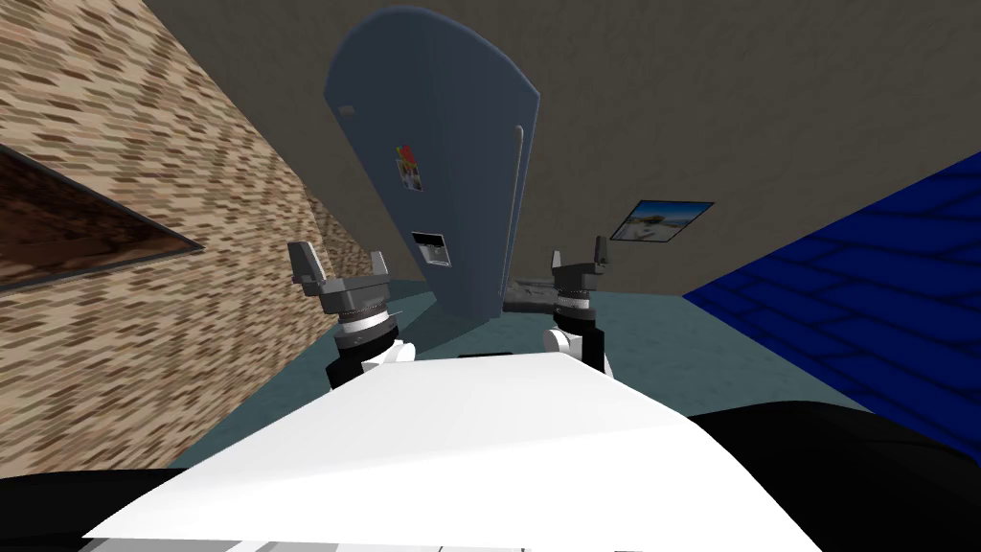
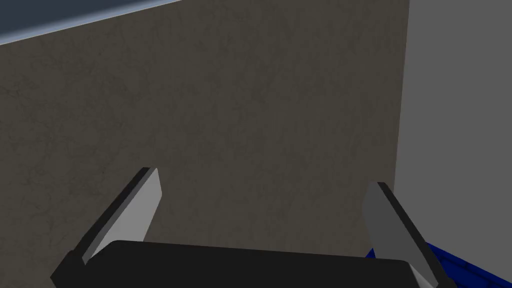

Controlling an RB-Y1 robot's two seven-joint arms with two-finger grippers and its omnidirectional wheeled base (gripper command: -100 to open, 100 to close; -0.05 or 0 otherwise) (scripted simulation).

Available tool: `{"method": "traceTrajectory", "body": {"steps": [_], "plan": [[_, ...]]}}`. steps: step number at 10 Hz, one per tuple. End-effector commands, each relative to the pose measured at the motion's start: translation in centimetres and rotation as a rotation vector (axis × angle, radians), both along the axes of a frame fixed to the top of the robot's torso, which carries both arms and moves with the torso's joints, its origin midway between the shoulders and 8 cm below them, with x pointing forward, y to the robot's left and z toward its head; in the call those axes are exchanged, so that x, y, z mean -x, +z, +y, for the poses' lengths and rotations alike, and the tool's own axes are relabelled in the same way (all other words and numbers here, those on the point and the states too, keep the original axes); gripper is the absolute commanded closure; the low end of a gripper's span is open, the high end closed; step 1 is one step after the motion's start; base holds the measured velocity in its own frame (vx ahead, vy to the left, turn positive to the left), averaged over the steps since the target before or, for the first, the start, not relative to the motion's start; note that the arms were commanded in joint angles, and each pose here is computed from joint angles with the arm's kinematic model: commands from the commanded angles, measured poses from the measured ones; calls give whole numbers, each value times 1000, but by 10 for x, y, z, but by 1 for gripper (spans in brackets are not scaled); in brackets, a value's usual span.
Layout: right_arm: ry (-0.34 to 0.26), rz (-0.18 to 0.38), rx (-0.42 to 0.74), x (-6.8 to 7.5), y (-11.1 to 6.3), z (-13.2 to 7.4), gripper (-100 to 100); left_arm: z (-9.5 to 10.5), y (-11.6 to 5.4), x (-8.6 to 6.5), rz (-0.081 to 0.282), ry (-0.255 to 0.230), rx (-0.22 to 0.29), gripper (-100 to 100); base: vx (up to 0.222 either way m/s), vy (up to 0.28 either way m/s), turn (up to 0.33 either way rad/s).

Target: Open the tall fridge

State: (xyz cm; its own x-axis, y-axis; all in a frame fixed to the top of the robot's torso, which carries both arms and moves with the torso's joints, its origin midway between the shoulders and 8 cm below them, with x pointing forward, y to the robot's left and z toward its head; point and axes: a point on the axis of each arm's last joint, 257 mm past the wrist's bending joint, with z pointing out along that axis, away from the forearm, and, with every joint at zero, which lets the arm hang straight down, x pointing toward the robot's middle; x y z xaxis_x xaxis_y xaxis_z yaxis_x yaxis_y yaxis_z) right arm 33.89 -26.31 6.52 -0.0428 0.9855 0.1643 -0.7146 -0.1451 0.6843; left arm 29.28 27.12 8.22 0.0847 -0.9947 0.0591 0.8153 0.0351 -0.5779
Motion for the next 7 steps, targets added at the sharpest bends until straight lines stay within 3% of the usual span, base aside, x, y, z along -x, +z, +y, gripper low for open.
{"method": "traceTrajectory", "body": {"steps": [1, 7], "plan": [[0, 0, 0, 0, 0, 0, 0, 0, 0, 0, 0, 0, 0, 0, 0, 0, 0], [0, 0, 0, 0, 0, 0, 0, 0, 0, 0, 0, 0, 0, 0, 0, 0, 0]]}}
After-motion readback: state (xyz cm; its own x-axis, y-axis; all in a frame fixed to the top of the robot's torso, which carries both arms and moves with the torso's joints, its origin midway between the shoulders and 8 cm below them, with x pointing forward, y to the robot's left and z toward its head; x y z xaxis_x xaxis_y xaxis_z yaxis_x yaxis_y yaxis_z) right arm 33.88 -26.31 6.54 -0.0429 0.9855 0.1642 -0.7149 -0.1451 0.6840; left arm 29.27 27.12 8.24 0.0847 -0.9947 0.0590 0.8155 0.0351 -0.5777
